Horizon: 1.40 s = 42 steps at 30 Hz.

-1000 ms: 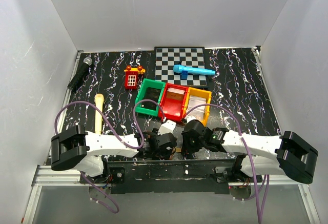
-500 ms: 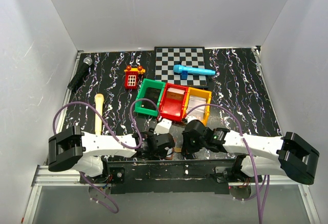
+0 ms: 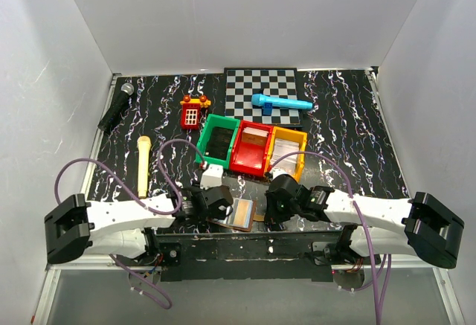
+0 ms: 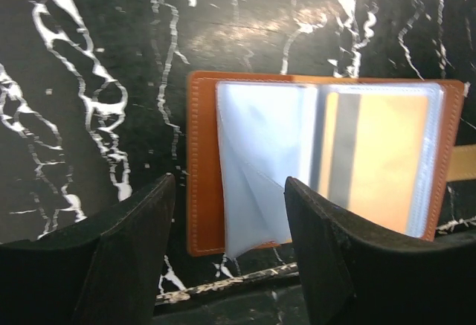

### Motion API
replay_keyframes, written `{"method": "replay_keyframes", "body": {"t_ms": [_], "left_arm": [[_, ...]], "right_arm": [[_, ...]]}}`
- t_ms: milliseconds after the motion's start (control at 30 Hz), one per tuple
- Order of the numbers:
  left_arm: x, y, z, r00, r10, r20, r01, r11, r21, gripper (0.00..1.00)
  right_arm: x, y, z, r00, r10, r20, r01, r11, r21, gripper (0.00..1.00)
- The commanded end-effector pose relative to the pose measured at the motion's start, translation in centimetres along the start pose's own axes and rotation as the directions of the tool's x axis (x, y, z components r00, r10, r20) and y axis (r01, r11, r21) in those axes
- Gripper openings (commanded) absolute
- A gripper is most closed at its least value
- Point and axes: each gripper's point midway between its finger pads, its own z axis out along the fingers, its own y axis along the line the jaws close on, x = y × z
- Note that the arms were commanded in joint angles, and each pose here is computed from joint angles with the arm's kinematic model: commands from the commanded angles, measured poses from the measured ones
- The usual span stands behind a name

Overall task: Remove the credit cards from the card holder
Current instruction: Remove the credit card from the card holder.

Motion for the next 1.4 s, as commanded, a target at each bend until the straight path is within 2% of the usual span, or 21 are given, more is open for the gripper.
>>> {"method": "replay_keyframes", "body": {"t_ms": [0,200,333,433,567,733,967,1367], "left_arm": [[-0.9,2.5,-0.4,0.997,-0.074,0.036,0.075,0.996,-0.038,0.61],[-3.3,2.4,-2.3,0.986,-0.136,0.099,0.134,0.991,0.029,0.61],[-6.2,-1.1,-4.4,0.973,-0.177,0.15,0.14,0.964,0.228,0.57],[-7.5,-5.0,-6.1,0.975,-0.159,0.158,0.079,0.903,0.423,0.55],[-6.5,-8.8,-6.0,0.993,-0.077,0.089,0.02,0.854,0.52,0.53],[-3.8,-9.9,-3.4,0.999,0.036,0.026,-0.044,0.895,0.443,0.53],[-2.2,-8.7,-1.3,0.997,0.078,-0.005,-0.071,0.936,0.344,0.58],[0.1,-8.4,0.6,0.988,0.143,-0.054,-0.123,0.955,0.269,0.63]], "right_arm": [[-0.5,0.5,-0.4,1.0,0.002,0.016,-0.001,1.0,-0.018,0.01],[-0.7,0.7,-0.4,1.0,-0.001,0.016,0.002,1.0,-0.02,0.01],[-0.7,0.7,-0.3,1.0,0.0,0.013,0.0,1.0,-0.019,0.01],[-0.7,0.8,-0.4,1.0,-0.001,0.015,0.002,1.0,-0.021,0.01],[-0.8,0.8,-0.3,1.0,0.0,0.014,0.0,1.0,-0.02,0.01],[-0.7,0.8,-0.2,1.0,0.002,0.01,-0.001,1.0,-0.022,0.01],[-0.6,0.7,-0.2,1.0,-0.003,0.008,0.003,1.0,-0.019,0.01],[-0.3,0.6,0.1,1.0,0.003,0.0,-0.003,1.0,-0.023,0.01]]}}
